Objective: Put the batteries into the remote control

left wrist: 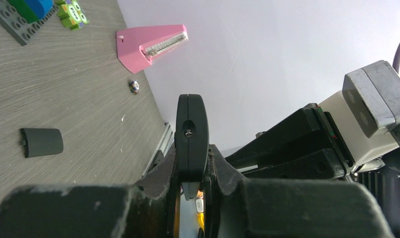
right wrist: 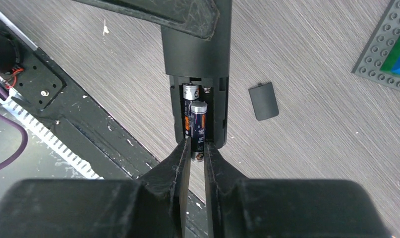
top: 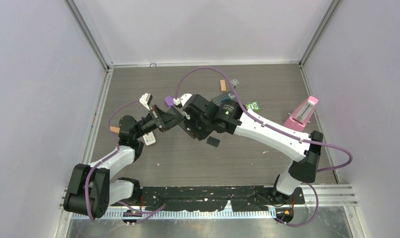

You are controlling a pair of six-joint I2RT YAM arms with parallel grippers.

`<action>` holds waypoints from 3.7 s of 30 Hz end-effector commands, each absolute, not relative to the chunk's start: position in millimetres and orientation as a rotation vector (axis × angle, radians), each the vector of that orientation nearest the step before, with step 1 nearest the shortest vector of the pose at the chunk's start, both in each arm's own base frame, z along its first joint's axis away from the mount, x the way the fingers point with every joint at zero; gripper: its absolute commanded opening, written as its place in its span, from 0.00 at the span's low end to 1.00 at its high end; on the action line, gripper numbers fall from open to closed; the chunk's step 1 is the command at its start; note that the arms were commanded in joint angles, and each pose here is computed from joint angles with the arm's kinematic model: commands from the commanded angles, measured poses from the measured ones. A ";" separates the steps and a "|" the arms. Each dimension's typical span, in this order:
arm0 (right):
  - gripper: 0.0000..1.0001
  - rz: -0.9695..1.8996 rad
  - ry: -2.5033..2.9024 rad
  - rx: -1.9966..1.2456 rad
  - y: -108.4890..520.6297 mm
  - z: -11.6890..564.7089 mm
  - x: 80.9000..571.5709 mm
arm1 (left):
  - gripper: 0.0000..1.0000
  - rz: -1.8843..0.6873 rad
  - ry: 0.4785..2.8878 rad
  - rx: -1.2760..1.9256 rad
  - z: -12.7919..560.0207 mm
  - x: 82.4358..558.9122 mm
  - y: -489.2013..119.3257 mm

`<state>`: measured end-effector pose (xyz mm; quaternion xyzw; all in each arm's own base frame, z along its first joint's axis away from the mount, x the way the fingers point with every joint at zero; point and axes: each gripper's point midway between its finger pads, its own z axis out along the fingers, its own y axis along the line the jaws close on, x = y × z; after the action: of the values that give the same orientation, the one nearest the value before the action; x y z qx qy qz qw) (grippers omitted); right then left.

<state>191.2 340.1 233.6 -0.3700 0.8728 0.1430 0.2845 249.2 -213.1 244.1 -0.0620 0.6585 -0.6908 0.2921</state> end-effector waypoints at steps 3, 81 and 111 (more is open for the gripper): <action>0.21 0.299 2.350 -0.971 330.7 239.6 195.8 | 0.00 -1.791 1.724 -0.093 256.8 246.6 -211.8; 0.82 1.324 1.766 -0.027 332.7 373.5 205.2 | 0.00 -2.061 1.325 -0.629 355.7 236.3 -169.9; 0.73 0.937 2.047 -0.256 325.9 282.2 218.5 | 0.00 -1.520 1.721 -0.653 238.6 271.4 -163.2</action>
<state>215.0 332.3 308.0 -0.0552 0.7860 0.4396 0.4312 261.5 -169.6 276.1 -0.2685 0.6004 -0.6752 0.3338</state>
